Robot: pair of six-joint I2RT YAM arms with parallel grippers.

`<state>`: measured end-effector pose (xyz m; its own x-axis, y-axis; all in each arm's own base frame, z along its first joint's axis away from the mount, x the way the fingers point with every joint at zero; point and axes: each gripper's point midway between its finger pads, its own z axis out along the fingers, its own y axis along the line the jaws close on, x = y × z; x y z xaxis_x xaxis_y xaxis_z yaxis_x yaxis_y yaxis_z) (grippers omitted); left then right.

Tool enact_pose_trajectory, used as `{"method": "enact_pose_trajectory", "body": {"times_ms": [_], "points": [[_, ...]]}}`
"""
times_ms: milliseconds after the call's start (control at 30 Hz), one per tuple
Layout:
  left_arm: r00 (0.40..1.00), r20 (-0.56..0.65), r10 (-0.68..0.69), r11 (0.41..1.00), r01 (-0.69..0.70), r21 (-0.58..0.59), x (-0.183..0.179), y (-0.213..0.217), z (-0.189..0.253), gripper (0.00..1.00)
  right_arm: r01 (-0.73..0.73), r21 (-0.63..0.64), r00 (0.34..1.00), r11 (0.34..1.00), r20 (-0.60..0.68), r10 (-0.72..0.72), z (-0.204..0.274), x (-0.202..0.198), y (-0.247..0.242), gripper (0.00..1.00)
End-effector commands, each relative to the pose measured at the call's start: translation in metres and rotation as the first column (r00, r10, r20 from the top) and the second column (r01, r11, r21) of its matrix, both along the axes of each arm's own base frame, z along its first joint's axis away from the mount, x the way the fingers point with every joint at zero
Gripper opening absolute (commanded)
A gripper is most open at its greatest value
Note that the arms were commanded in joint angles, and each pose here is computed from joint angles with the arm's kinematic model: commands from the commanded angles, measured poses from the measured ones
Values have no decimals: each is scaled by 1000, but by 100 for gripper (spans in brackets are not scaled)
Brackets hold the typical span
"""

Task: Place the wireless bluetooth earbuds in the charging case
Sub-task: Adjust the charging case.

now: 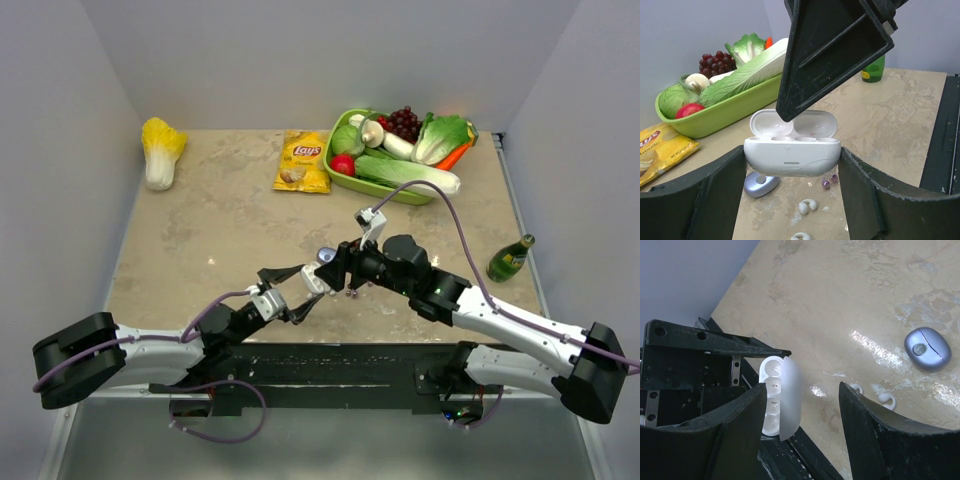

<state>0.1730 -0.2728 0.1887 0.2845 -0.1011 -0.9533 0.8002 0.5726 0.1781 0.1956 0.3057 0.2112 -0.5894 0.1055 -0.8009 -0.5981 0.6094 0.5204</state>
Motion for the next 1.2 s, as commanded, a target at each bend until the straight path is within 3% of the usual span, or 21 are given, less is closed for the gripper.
{"method": "enact_pose_trajectory", "body": {"times_ms": [0, 367, 667, 767, 800, 900, 1033, 1133, 1167], "points": [[999, 32, -22, 998, 24, -61, -16, 19, -2, 0, -10, 56, 1000, 998, 4, 10, 9, 1, 6, 61], [999, 31, -27, 998, 29, -62, -18, 18, -4, 0, -19, 40, 1000, 999, -10, 19, -2, 1, 8, 47], [999, 34, -24, 997, 26, -66, -17, 19, -3, 0, -39, 34, 999, 999, -10, 39, -3, -2, 9, 29], [999, 28, -24, 998, 26, -64, -17, 19, -5, 0, -44, 24, 999, 999, 3, 44, -1, -2, 8, 14], [999, 26, -25, 997, 27, -67, -17, 19, -5, 0, -44, 20, 999, 999, 8, 44, 0, -2, 7, 0], [1000, 12, -22, 998, 23, -65, -16, 18, -6, 0, -11, -15, 999, 1000, 41, 11, 4, 4, 0, 0], [999, -41, -11, 1000, 11, -13, -11, 11, -19, 20, 8, -88, 995, 996, 98, 1, 11, 7, -13, 0], [997, -72, 4, 1000, -4, -8, -7, 10, -22, 40, 27, -102, 989, 994, 149, -12, 23, 9, -22, 0], [996, -86, 11, 1000, -12, -12, -6, 11, -24, 51, 36, -104, 987, 994, 162, -19, 30, 10, -23, 0]]}}
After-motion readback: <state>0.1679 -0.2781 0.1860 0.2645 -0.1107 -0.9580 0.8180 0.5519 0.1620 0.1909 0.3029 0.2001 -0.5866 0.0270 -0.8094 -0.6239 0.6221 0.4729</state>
